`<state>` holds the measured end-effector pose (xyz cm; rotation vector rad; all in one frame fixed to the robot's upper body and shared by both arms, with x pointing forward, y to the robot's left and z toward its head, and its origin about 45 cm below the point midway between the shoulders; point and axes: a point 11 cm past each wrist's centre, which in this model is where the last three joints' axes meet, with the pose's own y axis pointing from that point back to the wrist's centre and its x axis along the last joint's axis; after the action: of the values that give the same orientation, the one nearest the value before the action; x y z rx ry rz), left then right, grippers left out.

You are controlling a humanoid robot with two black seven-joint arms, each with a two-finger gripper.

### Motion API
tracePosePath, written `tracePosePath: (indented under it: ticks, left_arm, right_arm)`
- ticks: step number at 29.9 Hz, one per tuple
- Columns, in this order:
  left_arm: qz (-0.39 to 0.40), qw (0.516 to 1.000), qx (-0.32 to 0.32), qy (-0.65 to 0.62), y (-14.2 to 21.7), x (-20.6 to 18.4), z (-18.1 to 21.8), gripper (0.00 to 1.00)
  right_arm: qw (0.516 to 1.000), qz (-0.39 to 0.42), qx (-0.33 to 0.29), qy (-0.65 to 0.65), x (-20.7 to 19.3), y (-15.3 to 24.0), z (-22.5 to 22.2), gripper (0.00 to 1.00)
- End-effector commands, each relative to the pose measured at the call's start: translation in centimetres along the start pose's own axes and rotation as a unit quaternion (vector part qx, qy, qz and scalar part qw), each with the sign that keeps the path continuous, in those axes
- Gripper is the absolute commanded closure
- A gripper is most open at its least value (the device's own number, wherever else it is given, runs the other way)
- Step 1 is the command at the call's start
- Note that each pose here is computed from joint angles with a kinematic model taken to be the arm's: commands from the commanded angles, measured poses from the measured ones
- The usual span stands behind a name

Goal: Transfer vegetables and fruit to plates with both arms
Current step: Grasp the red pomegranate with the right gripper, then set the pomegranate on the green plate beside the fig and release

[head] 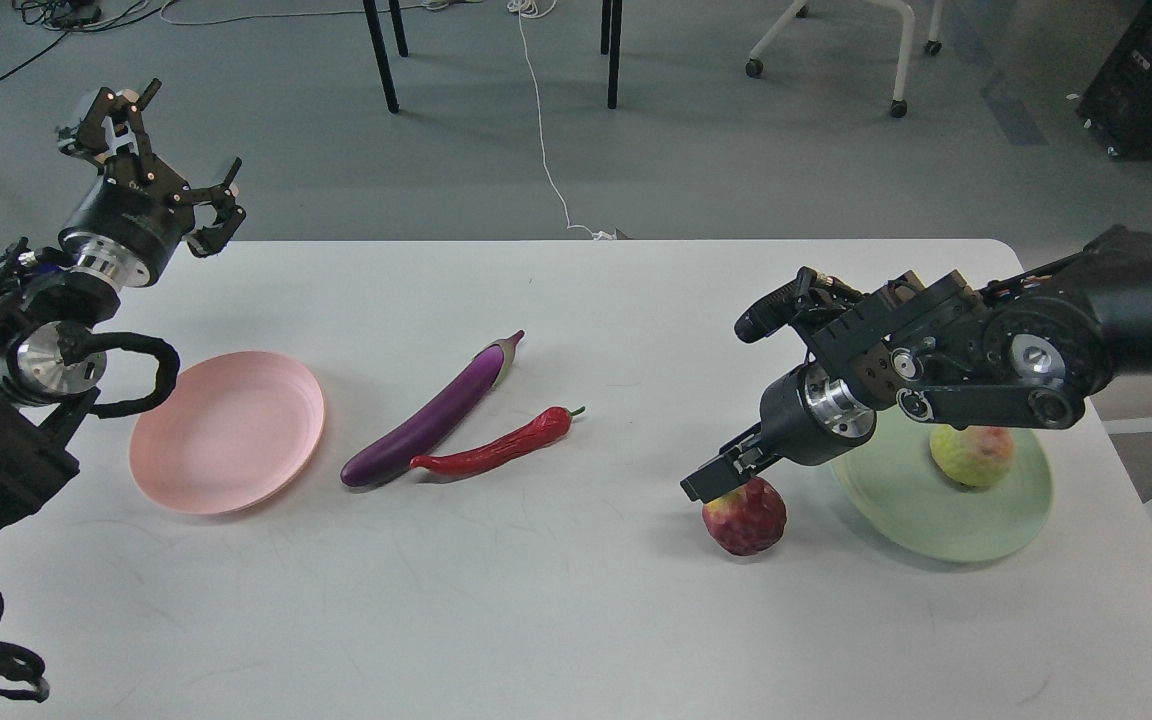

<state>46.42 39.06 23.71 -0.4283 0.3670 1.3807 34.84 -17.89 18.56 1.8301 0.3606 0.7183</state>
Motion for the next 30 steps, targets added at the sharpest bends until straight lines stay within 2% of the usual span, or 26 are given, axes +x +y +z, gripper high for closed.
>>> tracePosePath:
  ticks: [1,3,7,10,15,18,24,30]
  left_arm:
    - [0.001,1.0,0.0,0.0,0.0,0.1,0.0,0.02]
    - [0.001,1.0,0.0,0.0,0.0,0.1,0.0,0.02]
    - [0.001,1.0,0.0,0.0,0.0,0.1,0.0,0.02]
    - [0.001,1.0,0.0,0.0,0.0,0.1,0.0,0.02]
    - [0.002,1.0,0.0,-0.001,0.1,0.2,0.0,0.02]
    - [0.002,1.0,0.0,0.0,0.1,0.1,0.0,0.02]
    - [0.002,1.0,0.001,0.0,0.1,0.1,0.0,0.02]
    - [0.0,1.0,0.004,0.0,0.0,0.0,-0.3,0.02]
  right_arm:
    - [1.0,-0.019,-0.008,0.002,-1.1,-0.3,0.5,0.16]
    - [1.0,-0.025,-0.01,0.004,-1.4,-0.5,0.5,0.23]
    - [1.0,-0.026,-0.011,0.003,-1.5,-0.5,0.6,0.45]
    - [1.0,-0.024,-0.007,0.003,-1.4,-0.4,0.5,0.54]
    - [0.999,0.022,-0.025,0.009,1.7,2.6,1.1,0.56]
    - [0.998,0.03,-0.062,0.015,1.5,4.8,3.5,0.56]
    - [0.993,0.017,-0.116,0.013,-2.4,7.7,8.5,0.55]
    - [0.991,-0.015,-0.128,-0.024,-8.3,7.2,11.5,0.5]
